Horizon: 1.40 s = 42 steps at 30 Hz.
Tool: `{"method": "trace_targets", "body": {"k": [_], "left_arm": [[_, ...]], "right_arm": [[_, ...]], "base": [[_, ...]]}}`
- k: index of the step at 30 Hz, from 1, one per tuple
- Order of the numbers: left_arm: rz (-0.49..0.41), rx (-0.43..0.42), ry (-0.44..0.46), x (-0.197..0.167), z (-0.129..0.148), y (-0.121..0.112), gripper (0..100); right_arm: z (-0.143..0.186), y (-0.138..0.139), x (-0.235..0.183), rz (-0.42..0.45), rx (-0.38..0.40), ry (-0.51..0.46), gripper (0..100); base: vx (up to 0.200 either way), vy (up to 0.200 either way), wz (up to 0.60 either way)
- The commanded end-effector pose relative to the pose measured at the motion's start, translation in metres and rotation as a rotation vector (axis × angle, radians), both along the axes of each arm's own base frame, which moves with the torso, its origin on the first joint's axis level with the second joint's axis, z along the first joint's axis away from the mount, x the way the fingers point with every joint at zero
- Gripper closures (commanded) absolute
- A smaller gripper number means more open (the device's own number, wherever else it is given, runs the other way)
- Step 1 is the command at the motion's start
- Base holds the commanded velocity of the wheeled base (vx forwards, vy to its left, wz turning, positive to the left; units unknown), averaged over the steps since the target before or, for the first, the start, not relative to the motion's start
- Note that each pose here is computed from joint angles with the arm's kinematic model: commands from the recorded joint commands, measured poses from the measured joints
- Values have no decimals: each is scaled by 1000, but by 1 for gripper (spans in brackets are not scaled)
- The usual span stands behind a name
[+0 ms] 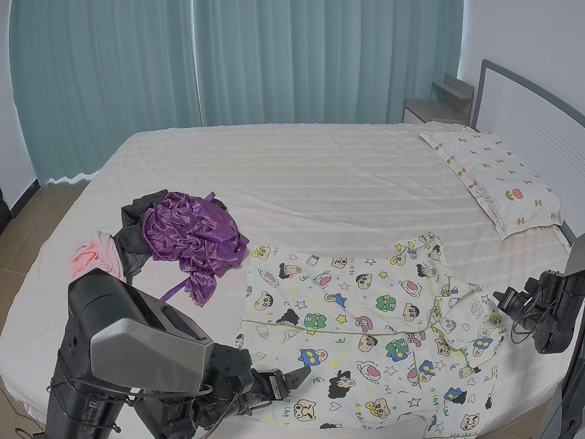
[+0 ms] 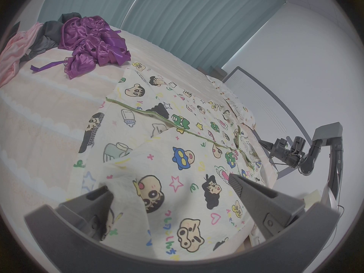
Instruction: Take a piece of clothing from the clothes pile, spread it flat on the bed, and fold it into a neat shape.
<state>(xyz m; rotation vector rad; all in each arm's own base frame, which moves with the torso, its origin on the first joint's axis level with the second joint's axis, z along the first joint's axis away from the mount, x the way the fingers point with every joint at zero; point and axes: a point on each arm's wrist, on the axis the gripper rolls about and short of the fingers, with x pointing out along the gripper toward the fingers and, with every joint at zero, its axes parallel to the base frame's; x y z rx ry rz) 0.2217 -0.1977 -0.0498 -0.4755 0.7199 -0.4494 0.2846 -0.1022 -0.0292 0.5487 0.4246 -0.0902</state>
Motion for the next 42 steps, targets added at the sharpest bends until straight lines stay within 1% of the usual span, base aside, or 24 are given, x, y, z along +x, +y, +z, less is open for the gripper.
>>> {"method": "trace_targets", "body": {"k": [1, 3, 5, 7, 8, 13, 18, 21, 25, 26, 35, 39, 42], "left_arm": [[22, -3, -9, 5, -3, 2, 0], [68, 8, -34, 8, 0, 5, 0], [130, 16, -83, 12, 7, 3, 0], [130, 16, -83, 12, 7, 3, 0], [198, 28, -138, 17, 12, 1, 0], [191, 53, -191, 23, 16, -3, 0], [197, 47, -203, 25, 19, -4, 0], [208, 44, -220, 25, 25, -3, 0], [219, 74, -261, 25, 32, -2, 0], [233, 80, -277, 25, 35, -2, 0], [255, 57, -313, 27, 49, -2, 0], [301, 29, -343, 39, 58, 3, 0], [385, 18, -368, 57, 60, 13, 0]], "right_arm": [[1, 0, 1, 1, -5, -16, 100], [1, 0, 1, 1, -5, -16, 100], [1, 0, 1, 1, -5, -16, 100], [1, 0, 1, 1, -5, -16, 100], [1, 0, 1, 3, -5, -17, 100], [1, 0, 1, 3, -4, -16, 100], [1, 0, 1, 3, -4, -16, 100], [1, 0, 1, 3, -4, -16, 100], [1, 0, 1, 3, -5, -17, 100], [1, 0, 1, 4, -5, -17, 100], [1, 0, 1, 4, -7, -17, 100], [1, 0, 1, 2, -7, -15, 100], [2, 0, 1, 2, -8, -17, 100]], "base": [[0, 0, 0], [0, 0, 0], [0, 0, 0], [0, 0, 0], [0, 0, 0], [0, 0, 0], [0, 0, 0], [0, 0, 0], [0, 0, 0], [0, 0, 0], [0, 0, 0], [0, 0, 0], [0, 0, 0]]}}
